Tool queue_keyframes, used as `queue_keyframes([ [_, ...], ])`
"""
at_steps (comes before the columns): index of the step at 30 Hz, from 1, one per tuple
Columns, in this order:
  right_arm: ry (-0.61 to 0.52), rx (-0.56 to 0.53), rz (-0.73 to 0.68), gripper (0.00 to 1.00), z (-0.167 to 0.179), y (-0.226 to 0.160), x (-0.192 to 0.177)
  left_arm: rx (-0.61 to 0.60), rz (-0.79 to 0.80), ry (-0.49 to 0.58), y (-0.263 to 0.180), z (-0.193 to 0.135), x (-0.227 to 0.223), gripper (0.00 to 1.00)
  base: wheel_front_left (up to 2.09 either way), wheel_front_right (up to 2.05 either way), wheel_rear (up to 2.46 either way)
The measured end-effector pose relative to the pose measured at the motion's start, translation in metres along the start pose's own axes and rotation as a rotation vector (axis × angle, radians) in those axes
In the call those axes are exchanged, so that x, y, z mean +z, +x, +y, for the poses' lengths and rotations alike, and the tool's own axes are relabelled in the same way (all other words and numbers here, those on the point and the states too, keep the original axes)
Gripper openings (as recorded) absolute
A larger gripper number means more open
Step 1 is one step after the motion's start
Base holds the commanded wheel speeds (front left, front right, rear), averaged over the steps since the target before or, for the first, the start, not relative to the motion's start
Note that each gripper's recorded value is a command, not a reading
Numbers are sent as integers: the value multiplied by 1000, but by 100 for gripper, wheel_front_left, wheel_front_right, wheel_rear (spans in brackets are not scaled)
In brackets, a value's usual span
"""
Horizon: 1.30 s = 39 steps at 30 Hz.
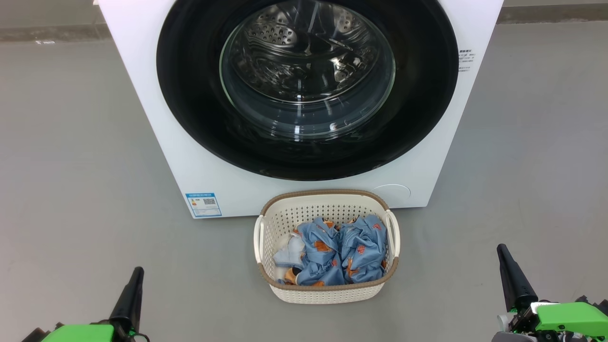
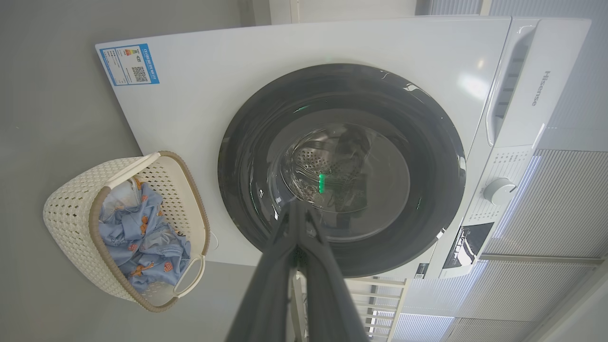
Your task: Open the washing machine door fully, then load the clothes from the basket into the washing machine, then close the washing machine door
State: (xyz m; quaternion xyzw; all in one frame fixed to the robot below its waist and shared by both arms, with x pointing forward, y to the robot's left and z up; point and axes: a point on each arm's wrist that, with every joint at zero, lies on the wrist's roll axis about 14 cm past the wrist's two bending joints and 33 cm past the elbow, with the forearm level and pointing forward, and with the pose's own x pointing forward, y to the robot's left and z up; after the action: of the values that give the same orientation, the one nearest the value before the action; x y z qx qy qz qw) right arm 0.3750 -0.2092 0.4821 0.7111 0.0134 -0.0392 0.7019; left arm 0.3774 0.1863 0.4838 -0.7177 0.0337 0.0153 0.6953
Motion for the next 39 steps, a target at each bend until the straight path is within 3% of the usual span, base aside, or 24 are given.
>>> queue_keyframes([
  [9, 1, -5, -1, 0, -2, 0, 0, 4, 0, -2, 0, 1, 0, 0, 0, 0, 0],
  [10, 3, -19, -2, 100, -6, -2, 0, 17, 0, -7, -2, 6, -1, 100, 0, 0, 0],
  [15, 18, -88, -5, 100, -30, -12, -2, 94, 2, -32, -14, 32, -8, 100, 0, 0, 0],
  [39, -7, -39, -15, 100, -14, -5, -9, 50, -30, -17, -10, 18, -10, 100, 0, 0, 0],
])
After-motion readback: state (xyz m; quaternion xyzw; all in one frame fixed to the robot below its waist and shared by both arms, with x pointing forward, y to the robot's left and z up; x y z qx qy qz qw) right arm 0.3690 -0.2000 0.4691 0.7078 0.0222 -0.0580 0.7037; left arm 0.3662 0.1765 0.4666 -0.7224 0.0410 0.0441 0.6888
